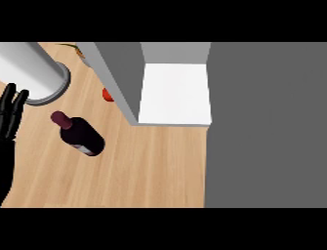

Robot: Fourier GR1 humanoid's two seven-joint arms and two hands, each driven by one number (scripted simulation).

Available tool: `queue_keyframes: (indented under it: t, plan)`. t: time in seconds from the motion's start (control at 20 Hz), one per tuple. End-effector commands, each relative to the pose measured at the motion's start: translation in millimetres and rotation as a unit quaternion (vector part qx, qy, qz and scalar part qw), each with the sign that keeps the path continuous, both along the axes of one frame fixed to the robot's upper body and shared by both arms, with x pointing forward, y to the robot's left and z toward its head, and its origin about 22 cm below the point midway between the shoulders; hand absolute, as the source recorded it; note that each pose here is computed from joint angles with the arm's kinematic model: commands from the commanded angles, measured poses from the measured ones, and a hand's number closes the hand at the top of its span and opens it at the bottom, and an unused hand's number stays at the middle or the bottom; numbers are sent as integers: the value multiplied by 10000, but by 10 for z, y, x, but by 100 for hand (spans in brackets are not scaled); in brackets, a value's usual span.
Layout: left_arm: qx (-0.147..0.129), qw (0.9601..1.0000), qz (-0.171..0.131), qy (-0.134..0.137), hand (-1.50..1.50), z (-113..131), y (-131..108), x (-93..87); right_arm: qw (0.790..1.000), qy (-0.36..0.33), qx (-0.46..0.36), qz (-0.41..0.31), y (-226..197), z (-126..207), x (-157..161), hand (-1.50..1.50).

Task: Pick up the wine, place it into the cabinet and close the cabinet

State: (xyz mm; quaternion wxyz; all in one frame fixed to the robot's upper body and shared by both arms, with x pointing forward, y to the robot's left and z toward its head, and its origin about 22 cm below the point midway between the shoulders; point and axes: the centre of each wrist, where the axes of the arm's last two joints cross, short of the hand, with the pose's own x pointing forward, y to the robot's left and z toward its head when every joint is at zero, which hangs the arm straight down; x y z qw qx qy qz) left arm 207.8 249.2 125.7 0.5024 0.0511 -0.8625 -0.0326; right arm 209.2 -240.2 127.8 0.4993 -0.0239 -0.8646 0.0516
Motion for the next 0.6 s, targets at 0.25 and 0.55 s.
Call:
queue_keyframes:
  t: [0.25, 0.55]
  plan:
    - [45, 9807, 1909, 416, -150, 55, -196, 845, 9997, -73, 105, 193, 53, 64, -356, -150]
    - [-910, 9742, 1630, 1268, -150, 202, -785, 1103, 9763, 643, 152, 2060, 273, 84, -631, -150]
